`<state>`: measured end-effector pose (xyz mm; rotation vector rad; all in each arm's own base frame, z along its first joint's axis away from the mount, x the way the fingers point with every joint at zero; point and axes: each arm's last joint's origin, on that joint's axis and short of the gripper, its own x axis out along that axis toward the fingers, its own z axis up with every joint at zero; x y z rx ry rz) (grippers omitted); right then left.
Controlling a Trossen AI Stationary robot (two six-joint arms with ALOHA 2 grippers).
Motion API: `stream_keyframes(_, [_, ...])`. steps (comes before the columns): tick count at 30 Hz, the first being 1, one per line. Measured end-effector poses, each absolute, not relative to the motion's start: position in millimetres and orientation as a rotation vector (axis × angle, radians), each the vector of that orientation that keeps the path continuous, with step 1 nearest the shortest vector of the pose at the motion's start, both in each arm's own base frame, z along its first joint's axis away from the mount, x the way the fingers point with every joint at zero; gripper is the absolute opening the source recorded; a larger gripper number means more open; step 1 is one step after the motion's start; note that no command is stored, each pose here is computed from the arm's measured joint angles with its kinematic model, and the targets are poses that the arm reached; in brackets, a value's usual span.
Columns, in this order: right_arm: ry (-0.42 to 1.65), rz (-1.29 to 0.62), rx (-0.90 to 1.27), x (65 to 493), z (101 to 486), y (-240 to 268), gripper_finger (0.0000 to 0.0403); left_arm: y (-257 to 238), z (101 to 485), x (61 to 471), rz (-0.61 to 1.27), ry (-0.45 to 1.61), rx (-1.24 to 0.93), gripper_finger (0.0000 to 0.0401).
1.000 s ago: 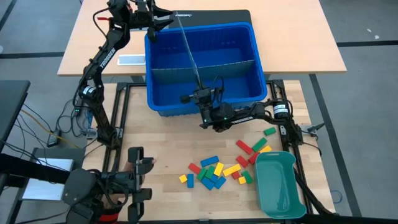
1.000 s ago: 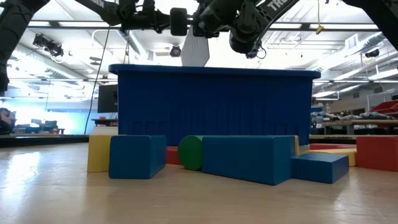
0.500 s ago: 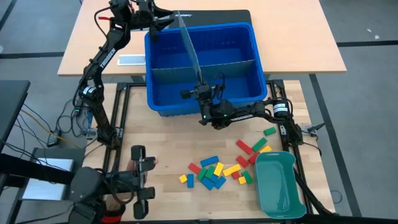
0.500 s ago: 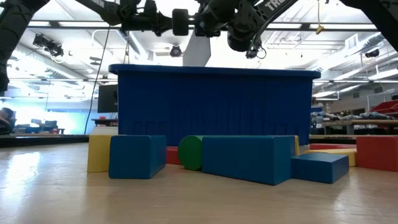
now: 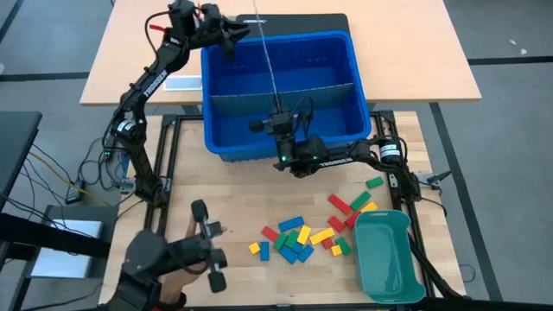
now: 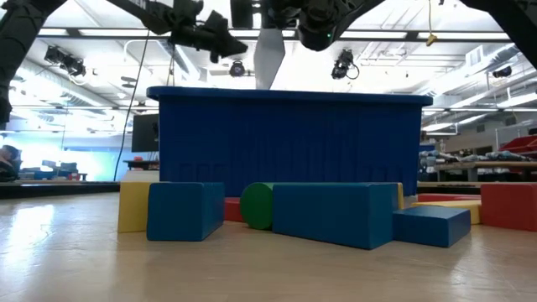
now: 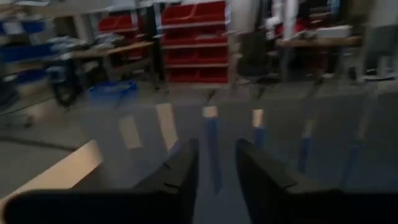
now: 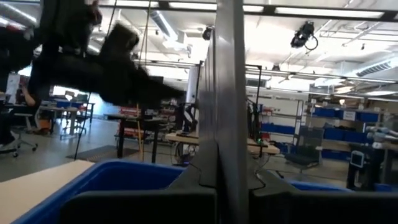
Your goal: Sort Items/Unsort Items
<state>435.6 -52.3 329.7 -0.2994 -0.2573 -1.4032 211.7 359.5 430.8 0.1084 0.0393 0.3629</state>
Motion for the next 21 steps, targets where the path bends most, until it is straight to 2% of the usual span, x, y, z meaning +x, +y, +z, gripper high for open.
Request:
stream_keyframes(4, [-0.249,-1.403,-0.310,436,333,-49,0.0000,366,411,213,0.438,0.033,0.083,0.0020])
stream_keyframes(5, [-0.250,-1.401,-0.308,436,333,-48,0.0000,368,405,214,0.437,0.010,0.069,0.0011])
stream_keyframes(11, [-0.269,-1.393,-0.277,436,333,-46,0.0000,369,369,217,0.391,-0.125,0.030,0.0004])
stream_keyframes(21, [-0.273,-1.369,-0.190,436,315,-37,0.0000,365,338,239,0.372,-0.132,0.011,0.0001])
